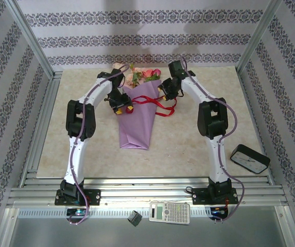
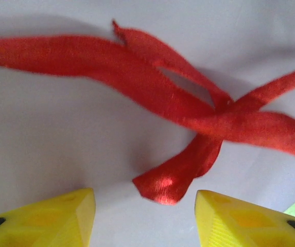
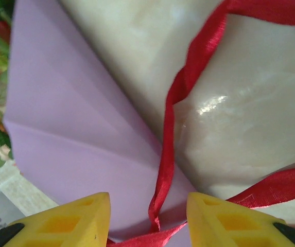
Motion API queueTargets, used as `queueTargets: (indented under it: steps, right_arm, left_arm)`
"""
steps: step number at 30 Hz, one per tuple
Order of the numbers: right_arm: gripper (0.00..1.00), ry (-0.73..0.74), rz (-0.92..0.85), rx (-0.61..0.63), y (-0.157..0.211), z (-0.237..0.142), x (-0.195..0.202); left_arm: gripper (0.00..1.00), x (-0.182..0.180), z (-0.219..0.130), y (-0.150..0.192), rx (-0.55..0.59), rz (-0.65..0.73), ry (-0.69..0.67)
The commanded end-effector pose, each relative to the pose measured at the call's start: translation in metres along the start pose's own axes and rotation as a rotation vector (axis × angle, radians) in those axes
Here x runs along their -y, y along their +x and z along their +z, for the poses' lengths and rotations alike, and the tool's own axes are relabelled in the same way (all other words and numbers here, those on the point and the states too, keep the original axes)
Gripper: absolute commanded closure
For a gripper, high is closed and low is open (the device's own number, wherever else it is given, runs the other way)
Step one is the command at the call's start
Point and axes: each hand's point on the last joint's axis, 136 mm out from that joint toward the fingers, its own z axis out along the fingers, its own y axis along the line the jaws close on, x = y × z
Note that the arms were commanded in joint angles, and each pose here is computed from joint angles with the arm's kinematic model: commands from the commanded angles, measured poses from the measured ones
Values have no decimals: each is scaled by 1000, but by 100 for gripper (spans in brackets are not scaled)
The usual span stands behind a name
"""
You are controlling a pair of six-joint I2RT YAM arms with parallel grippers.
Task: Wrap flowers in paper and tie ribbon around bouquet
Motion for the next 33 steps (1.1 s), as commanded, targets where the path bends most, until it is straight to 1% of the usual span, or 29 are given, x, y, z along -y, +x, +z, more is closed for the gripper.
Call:
queueTargets:
  steps: [1,3,7,10,13,14,16,17,19,21,24,27,31,33]
  right_arm:
    - [56,-17,117,-5,1,22,4]
    - [56,-30,150,-8,-1,30,5]
    - [59,-52,173,-6,-4,43,0]
    - [64,-48,180,-15,-2,52,-2]
    - [71,-48,188,-7,-1,58,-1]
    - [74,-47,189,-1,-2,58,-1]
    - [81,-48,185,17,-3,57,-2]
    - [86,-48,180,26,-4,55,-2]
    - [96,-51,171,45,-7,52,-4]
    - [100,-53,163,60,-8,48,-5]
    - [100,-64,155,83,-12,41,-8]
    - [100,-75,138,93,-14,34,-12]
    - [100,-82,125,100,-17,27,-14]
    - [100,-87,115,105,-18,22,-16]
  left_arm:
    - [46,3,4,1,-8,32,-27]
    - [48,6,8,0,-7,35,-24]
    - [56,8,13,-3,-1,30,-22]
    - [63,10,13,-7,10,28,-15]
    - [74,13,12,-9,20,29,-6]
    - [80,14,11,-9,20,29,-3]
    - [94,15,10,-9,20,30,6]
    - [100,16,7,-8,21,31,8]
    - [100,18,0,-5,26,35,11]
    - [100,20,-10,1,32,39,21]
    - [100,22,-30,13,31,34,49]
    - [100,14,-51,27,40,6,87]
    - [100,-16,-72,41,39,-87,128]
    - [100,-37,-83,46,38,-141,141]
